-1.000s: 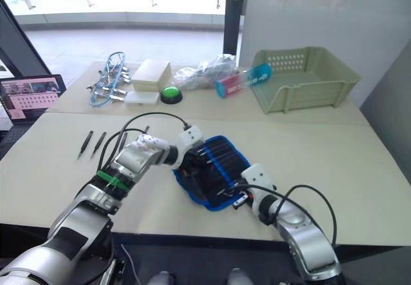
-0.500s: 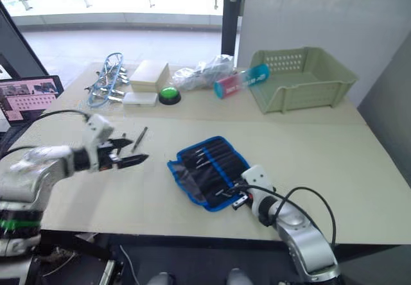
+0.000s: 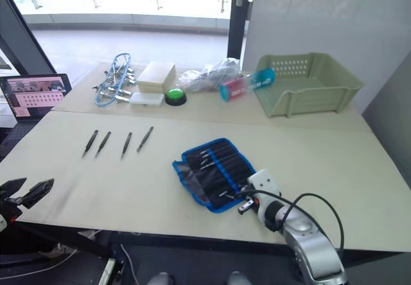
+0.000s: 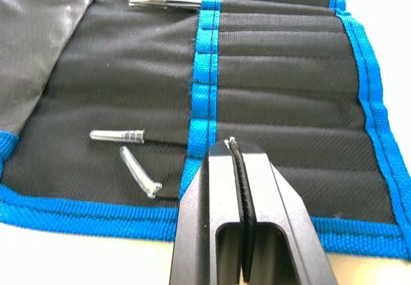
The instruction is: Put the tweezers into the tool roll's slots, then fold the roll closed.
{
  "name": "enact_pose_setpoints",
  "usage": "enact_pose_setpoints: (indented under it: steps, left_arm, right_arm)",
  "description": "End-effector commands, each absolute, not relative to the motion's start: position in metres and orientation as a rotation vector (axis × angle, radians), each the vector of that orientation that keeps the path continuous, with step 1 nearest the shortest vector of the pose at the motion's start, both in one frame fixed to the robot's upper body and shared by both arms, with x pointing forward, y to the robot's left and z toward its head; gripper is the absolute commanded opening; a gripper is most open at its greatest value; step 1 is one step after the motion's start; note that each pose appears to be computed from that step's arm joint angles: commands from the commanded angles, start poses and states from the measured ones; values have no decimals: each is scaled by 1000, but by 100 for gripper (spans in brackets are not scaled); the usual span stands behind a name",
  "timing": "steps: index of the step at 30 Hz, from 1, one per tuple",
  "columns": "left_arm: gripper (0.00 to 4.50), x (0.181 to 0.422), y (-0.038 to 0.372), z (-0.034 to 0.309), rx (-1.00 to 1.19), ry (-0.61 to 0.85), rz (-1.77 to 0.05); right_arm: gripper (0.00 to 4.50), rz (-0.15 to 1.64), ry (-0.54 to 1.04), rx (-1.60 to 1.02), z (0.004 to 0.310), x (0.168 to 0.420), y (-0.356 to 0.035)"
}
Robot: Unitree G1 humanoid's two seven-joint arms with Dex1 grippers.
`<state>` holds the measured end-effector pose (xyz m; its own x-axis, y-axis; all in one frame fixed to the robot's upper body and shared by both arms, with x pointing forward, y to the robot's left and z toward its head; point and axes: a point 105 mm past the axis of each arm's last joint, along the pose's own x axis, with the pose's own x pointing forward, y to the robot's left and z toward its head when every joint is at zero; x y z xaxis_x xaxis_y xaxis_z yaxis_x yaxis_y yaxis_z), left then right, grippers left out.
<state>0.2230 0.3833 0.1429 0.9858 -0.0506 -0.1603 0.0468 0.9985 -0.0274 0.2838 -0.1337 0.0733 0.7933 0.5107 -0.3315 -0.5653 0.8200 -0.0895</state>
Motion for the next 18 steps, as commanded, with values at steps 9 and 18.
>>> enact_pose_setpoints:
  steps: [9,18]
  left_arm:
    - [447,202,397,129,17,174,37]
    - [447,268,399,107,11,240,31]
  right_arm:
    - [0,614,406,-171,52,271,-133]
    - [0,598,387,-166,55,273,-130]
